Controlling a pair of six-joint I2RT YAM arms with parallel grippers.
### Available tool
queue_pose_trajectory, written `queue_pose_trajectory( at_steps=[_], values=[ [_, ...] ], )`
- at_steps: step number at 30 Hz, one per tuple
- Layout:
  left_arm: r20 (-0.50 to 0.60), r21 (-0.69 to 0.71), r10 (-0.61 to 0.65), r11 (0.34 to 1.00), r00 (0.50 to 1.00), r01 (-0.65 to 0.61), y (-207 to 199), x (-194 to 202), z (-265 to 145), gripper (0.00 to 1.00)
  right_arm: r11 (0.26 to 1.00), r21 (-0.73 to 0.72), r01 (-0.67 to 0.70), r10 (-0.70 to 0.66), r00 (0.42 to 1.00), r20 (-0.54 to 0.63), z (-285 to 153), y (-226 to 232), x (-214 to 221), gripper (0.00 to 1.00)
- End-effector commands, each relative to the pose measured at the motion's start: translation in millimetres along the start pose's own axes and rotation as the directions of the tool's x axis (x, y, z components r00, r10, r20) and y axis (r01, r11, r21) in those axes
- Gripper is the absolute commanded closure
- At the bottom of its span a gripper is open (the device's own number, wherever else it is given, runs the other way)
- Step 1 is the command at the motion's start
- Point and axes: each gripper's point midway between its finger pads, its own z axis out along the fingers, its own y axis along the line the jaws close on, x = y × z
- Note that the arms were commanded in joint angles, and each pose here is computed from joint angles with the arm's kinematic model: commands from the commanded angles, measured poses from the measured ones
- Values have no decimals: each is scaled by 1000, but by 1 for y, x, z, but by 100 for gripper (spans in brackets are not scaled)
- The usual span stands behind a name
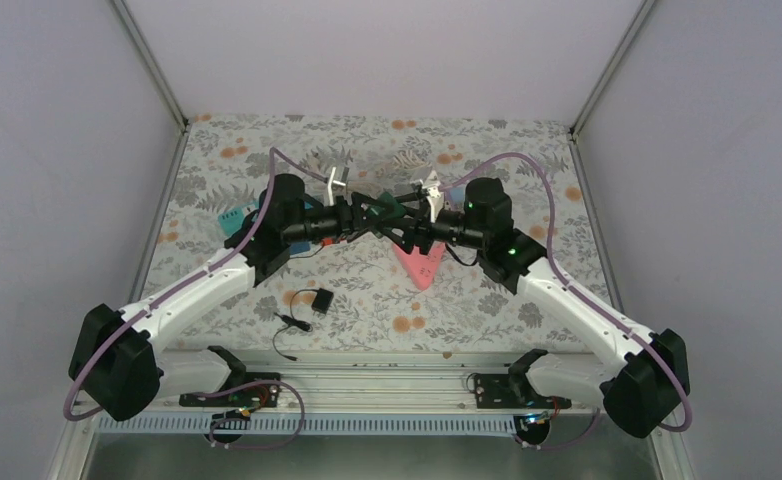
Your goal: Insert the plug
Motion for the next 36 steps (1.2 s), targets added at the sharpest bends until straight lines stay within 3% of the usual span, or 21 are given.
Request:
queue_pose_trajectory(
  at_steps=[1, 6, 10, 12, 18, 24, 28, 31, 36],
  values=[
    [-33, 47, -90, 995, 995, 92, -4, 6, 0, 34, 997, 25, 69, -71, 996, 61, 2, 2, -20, 45],
    [-35, 83, -162, 983, 986, 165, -14, 5, -4, 52, 997, 52, 62, -67, 993, 95, -1, 0, -27, 29],
    [-59, 124, -226, 965, 972, 232, -33, 1, -5, 54, 996, 61, 61, -70, 986, 152, -2, 0, -32, 12],
    [-56, 144, -246, 957, 968, 252, -46, -3, -8, 54, 996, 57, 64, -73, 982, 176, -2, 1, -33, 10],
    [-52, 189, -283, 939, 958, 288, -75, -13, -15, 54, 989, 29, 146, -148, 947, 286, -11, 15, -53, 10],
    [8, 215, -326, 924, 945, 316, -78, -20, -23, 54, 980, 54, 189, -197, 924, 328, -13, 15, -61, 12],
    [39, 231, -354, 913, 934, 336, -75, -23, -26, 54, 977, 43, 209, -210, 905, 369, -18, 21, -61, 24],
    [41, 246, -376, 902, 926, 355, -73, -23, -28, 54, 982, 30, 186, -185, 923, 338, -9, 18, -63, 31],
    [51, 249, -383, 899, 922, 359, -73, -25, -28, 54, 988, 32, 154, -156, 943, 293, 4, 9, -54, 31]
  ],
)
